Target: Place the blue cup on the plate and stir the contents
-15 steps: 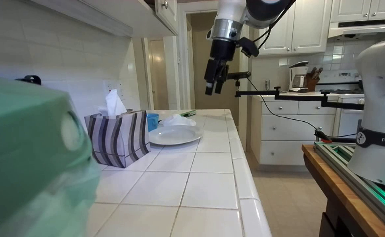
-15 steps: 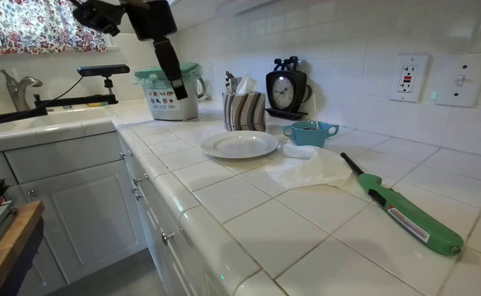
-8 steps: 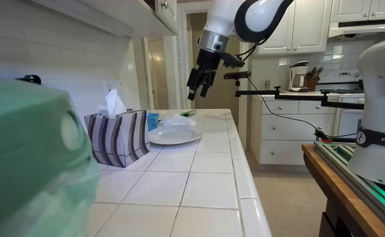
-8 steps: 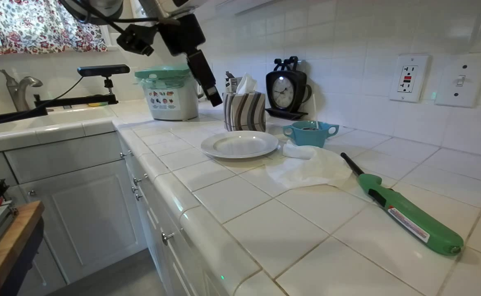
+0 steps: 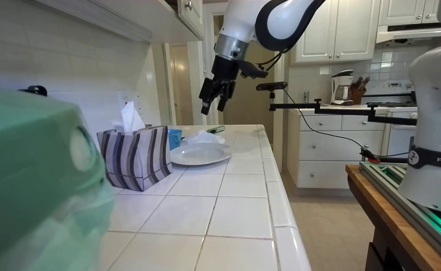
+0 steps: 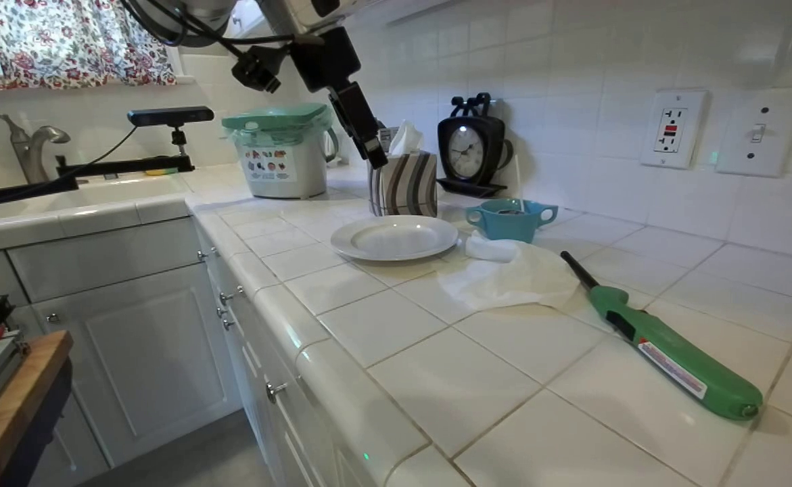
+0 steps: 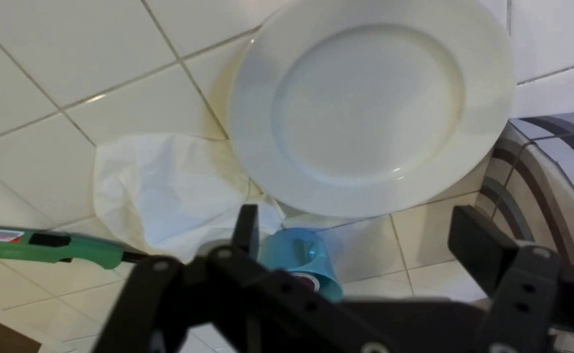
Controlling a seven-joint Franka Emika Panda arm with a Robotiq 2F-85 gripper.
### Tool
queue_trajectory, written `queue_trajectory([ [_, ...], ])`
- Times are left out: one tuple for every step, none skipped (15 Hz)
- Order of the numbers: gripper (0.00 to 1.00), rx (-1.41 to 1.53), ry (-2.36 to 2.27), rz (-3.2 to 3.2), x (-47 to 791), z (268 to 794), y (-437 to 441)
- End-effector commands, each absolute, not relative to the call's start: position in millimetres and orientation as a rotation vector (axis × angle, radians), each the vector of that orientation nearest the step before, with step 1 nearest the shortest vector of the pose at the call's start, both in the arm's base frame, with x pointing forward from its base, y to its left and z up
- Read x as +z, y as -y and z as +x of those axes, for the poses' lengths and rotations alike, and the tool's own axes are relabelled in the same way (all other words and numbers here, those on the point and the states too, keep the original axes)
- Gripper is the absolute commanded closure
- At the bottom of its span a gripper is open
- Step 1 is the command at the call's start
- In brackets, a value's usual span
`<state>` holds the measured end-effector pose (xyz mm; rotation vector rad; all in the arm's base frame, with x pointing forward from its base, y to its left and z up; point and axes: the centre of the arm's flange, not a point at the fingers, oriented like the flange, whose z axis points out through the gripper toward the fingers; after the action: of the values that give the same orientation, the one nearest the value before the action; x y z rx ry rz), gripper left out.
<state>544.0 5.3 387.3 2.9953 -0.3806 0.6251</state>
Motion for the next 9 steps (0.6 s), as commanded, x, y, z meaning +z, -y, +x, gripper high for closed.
queue_trajectory([
  [0.00, 0.625, 0.383, 2.995, 387.3, 544.0, -4.4],
  [0.00, 0.625, 0.383, 2.995, 387.3, 544.0, -4.4],
  [0.00, 0.639, 0.394, 3.001, 384.1, 550.4, -4.5],
  [0.00, 0.647, 0.403, 3.007, 382.3, 554.2, -4.6],
  [0.00, 0.654, 0.401, 3.009, 379.2, 558.1, -5.2],
  [0.00, 0.676, 0.395, 3.011, 376.3, 562.9, -6.3],
  [0.00, 0.691, 0.389, 3.007, 372.7, 568.0, -7.1],
  [0.00, 0.706, 0.384, 3.002, 369.1, 573.0, -7.2],
  [0.00, 0.716, 0.382, 3.000, 364.7, 579.1, -5.9],
])
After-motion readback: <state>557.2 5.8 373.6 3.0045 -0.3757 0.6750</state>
